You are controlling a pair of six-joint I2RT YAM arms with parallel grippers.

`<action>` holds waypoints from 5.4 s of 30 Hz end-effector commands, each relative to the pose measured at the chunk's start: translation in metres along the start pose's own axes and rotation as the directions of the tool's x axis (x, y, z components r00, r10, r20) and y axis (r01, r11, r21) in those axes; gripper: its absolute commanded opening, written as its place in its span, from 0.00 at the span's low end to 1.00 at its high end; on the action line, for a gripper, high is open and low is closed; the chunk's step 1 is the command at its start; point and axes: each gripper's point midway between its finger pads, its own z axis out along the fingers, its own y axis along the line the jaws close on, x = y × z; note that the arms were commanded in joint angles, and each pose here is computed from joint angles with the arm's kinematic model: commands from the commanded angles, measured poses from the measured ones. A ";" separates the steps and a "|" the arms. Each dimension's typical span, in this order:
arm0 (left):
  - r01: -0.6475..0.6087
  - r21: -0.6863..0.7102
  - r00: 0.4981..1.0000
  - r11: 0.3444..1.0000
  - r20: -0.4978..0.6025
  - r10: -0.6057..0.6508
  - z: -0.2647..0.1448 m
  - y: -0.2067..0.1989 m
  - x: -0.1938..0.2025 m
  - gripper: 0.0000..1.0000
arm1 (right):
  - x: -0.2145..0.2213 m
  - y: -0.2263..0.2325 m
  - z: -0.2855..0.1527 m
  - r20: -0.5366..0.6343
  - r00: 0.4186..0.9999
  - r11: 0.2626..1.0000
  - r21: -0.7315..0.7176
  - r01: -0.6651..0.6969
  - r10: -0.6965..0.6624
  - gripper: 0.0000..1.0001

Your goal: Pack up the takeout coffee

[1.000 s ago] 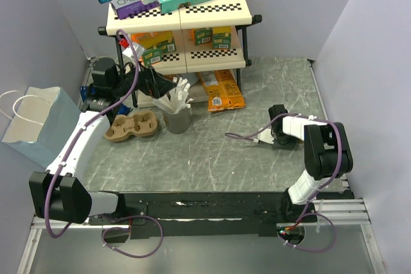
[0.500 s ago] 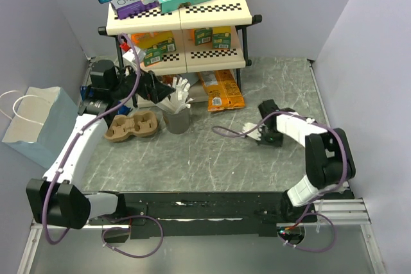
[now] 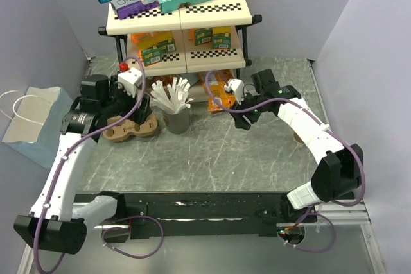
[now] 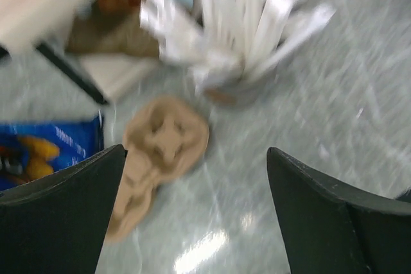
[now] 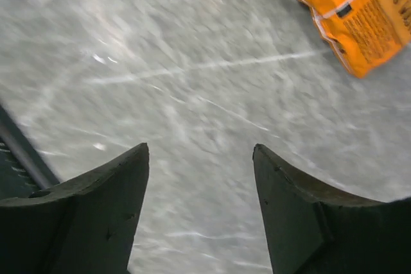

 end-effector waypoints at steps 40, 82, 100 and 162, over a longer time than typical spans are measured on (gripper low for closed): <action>-0.421 0.675 0.560 0.606 -0.332 0.759 0.092 0.094 0.157 0.61 | -0.028 0.048 -0.111 0.338 0.834 0.898 -0.233 -0.374 0.435 1.00; -0.446 0.558 0.617 0.700 -0.375 0.692 0.069 0.109 0.142 0.28 | -0.026 0.037 -0.102 0.319 0.838 0.894 -0.228 -0.387 0.444 1.00; -0.464 0.483 0.629 0.743 -0.411 0.660 0.037 0.108 0.109 0.09 | -0.030 0.032 -0.102 0.315 0.838 0.893 -0.232 -0.387 0.445 1.00; -0.178 -0.417 0.951 0.892 -0.305 0.047 -0.072 0.093 -0.029 0.77 | -0.034 0.035 -0.087 0.298 0.825 0.864 -0.320 -0.388 0.480 1.00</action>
